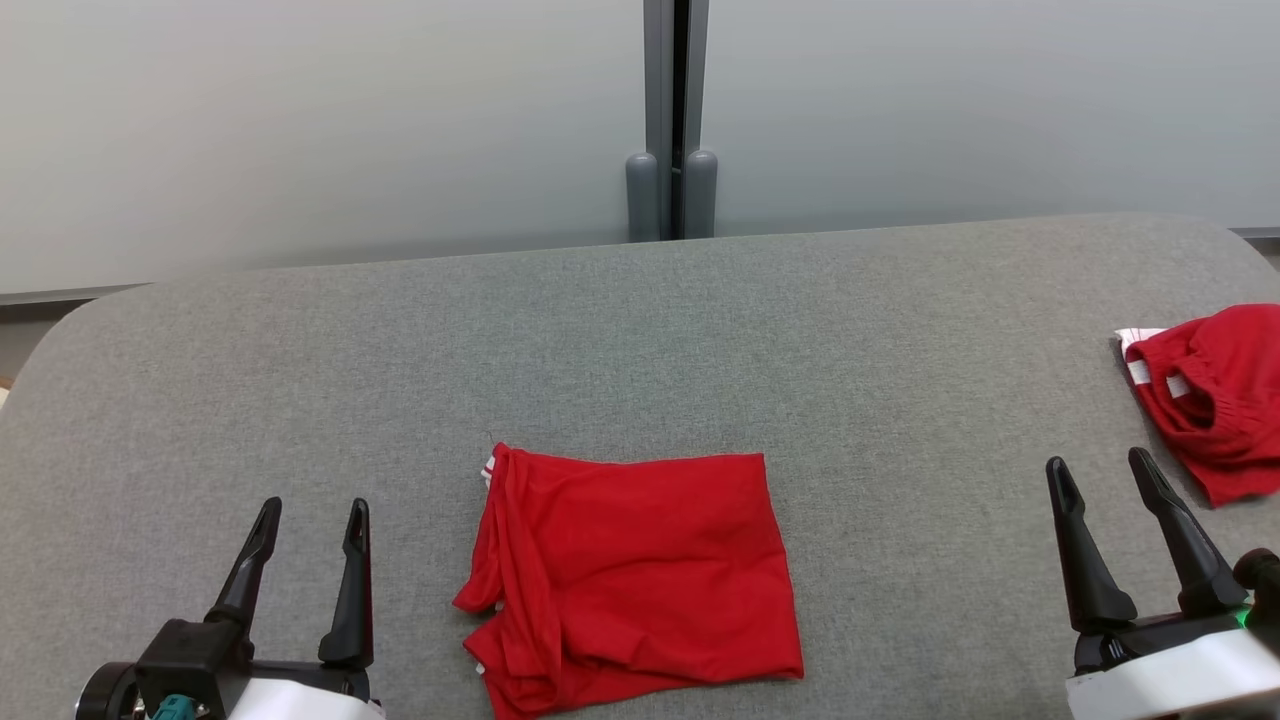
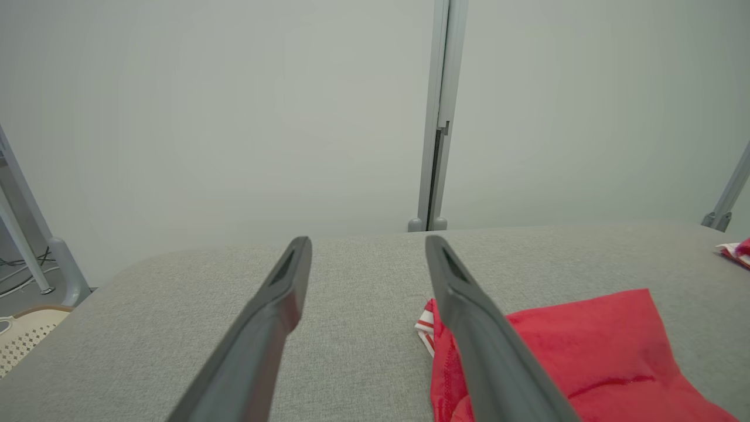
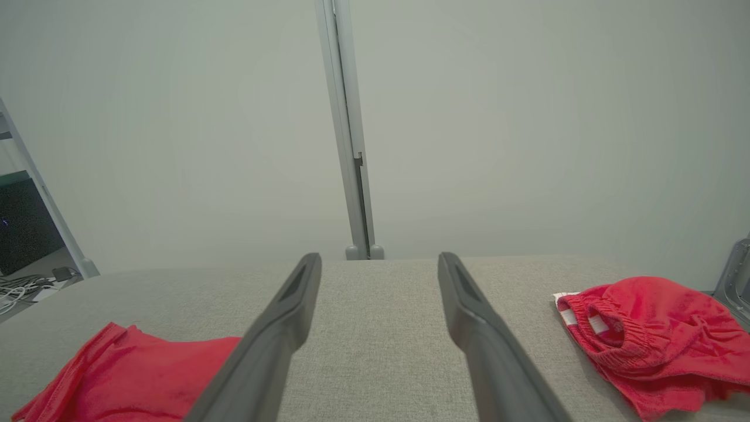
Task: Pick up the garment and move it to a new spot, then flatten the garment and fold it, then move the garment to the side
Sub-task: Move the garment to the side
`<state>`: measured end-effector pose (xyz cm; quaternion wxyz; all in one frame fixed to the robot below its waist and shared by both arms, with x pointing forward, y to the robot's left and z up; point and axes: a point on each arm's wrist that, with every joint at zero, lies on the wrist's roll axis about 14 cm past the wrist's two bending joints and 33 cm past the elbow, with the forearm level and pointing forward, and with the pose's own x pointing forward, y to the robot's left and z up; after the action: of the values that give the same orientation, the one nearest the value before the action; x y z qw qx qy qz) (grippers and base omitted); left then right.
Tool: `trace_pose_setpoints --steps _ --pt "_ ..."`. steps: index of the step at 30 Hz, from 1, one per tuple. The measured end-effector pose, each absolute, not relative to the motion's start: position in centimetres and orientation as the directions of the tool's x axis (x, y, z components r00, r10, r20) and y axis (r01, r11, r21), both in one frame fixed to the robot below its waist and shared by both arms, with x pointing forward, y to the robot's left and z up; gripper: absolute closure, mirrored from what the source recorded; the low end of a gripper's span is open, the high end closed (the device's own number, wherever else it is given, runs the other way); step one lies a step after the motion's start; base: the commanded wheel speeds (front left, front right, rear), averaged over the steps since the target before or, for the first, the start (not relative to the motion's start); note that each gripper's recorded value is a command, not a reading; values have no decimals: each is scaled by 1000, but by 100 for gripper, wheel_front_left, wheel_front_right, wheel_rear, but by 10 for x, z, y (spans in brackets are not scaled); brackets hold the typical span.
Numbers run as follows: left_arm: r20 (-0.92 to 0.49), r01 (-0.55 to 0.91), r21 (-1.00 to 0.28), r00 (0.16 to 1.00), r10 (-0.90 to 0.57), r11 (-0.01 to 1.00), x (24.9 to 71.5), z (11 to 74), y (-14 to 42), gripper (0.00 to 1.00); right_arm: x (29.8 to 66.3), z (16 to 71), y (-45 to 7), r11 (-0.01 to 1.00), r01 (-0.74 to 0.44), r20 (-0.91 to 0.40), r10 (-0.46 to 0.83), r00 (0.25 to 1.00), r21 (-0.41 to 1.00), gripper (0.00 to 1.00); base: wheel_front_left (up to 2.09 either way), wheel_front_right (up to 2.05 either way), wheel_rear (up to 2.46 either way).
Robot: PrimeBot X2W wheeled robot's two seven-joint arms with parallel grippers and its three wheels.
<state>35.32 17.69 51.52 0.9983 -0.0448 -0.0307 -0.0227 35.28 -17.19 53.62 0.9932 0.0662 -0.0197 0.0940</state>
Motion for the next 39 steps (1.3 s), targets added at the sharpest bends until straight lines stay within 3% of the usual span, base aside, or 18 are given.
trace_pose_setpoints --steps 12,17,24,30,31,32,33,34,39 --pt "64 38 -90 997 -32 995 355 517 177 0 357 532 -169 972 -198 34 196 980 122 0 0 0 0" --pt "104 48 -97 994 -38 994 372 529 173 0 371 504 -145 955 -264 -66 275 959 136 0 0 0 0" --pt "138 44 -108 990 -29 993 393 532 173 0 378 430 -81 887 -385 -272 449 851 256 0 0 0 0" --pt "107 7 -115 994 6 993 399 517 182 0 370 375 -38 829 -421 -423 553 717 369 0 0 0 0" --pt "97 1 -118 995 10 993 400 514 183 0 371 371 -33 820 -428 -430 566 703 379 9 0 0 0" --pt "94 -2 -119 996 13 993 401 512 184 0 374 369 -30 814 -437 -435 576 692 384 52 0 0 0" --pt "90 -5 -119 996 16 993 403 510 185 0 375 368 -26 806 -439 -439 587 680 397 83 0 0 0" --pt "85 -9 -119 996 19 993 404 508 186 0 378 367 -25 801 -443 -439 593 674 402 100 0 0 0" --pt "83 13 -117 997 -3 993 413 505 181 0 384 374 -28 788 -482 -423 613 667 382 100 0 0 0"
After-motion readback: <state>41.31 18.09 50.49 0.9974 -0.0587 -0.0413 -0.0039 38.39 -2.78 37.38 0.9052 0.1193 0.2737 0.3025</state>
